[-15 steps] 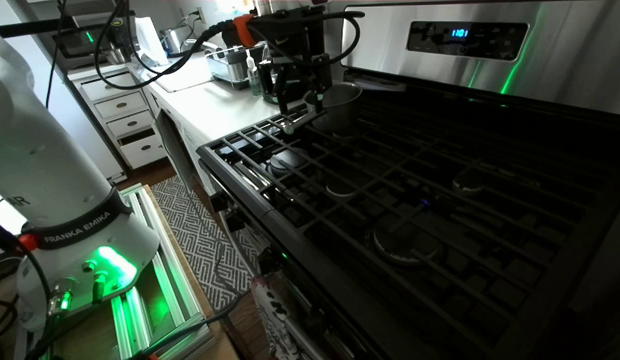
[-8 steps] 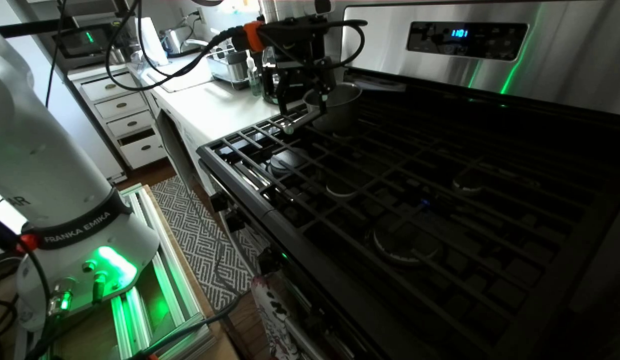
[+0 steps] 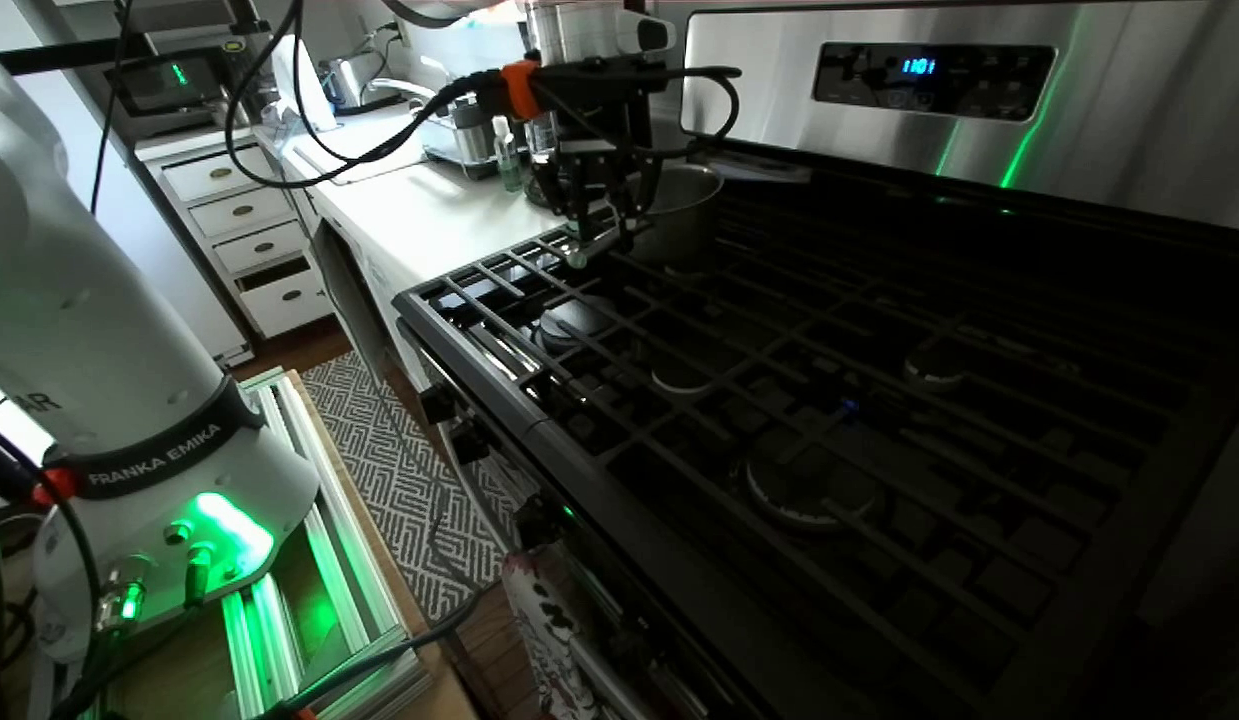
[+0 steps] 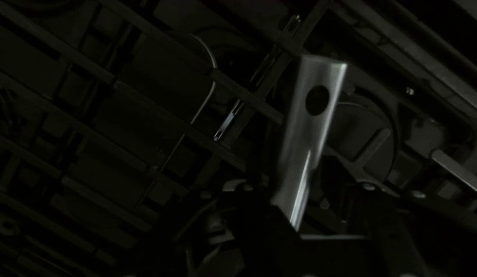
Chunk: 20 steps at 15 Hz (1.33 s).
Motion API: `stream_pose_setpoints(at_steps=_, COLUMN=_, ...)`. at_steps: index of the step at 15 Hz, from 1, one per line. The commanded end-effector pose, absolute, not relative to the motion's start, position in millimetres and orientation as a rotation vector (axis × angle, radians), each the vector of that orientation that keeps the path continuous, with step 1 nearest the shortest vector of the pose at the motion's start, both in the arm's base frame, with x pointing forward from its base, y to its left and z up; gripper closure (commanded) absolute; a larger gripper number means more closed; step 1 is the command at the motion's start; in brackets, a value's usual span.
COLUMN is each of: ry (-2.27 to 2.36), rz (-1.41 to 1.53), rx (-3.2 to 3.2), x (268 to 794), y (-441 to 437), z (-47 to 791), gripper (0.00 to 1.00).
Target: Move the pot to the right
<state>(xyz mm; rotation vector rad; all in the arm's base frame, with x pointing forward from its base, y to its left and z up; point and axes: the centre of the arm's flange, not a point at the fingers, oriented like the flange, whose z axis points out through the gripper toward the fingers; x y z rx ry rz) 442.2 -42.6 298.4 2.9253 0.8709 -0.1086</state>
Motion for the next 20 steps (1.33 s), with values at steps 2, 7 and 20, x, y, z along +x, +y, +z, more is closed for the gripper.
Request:
stream_pose_setpoints(at_steps=2, ry=0.911, rz=-0.124, rx=2.925, x=450, y=-48, z=295, gripper=0.92)
stream_pose_setpoints(at_steps=7, ry=0.911, rz=-0.128, rx=2.909, x=452, y=-58, z=301, gripper=0.93)
stream_pose_setpoints(at_steps=20, ry=1.153, rz=-0.235, rx=2.795, x=425, y=-73, z=296, gripper=0.93)
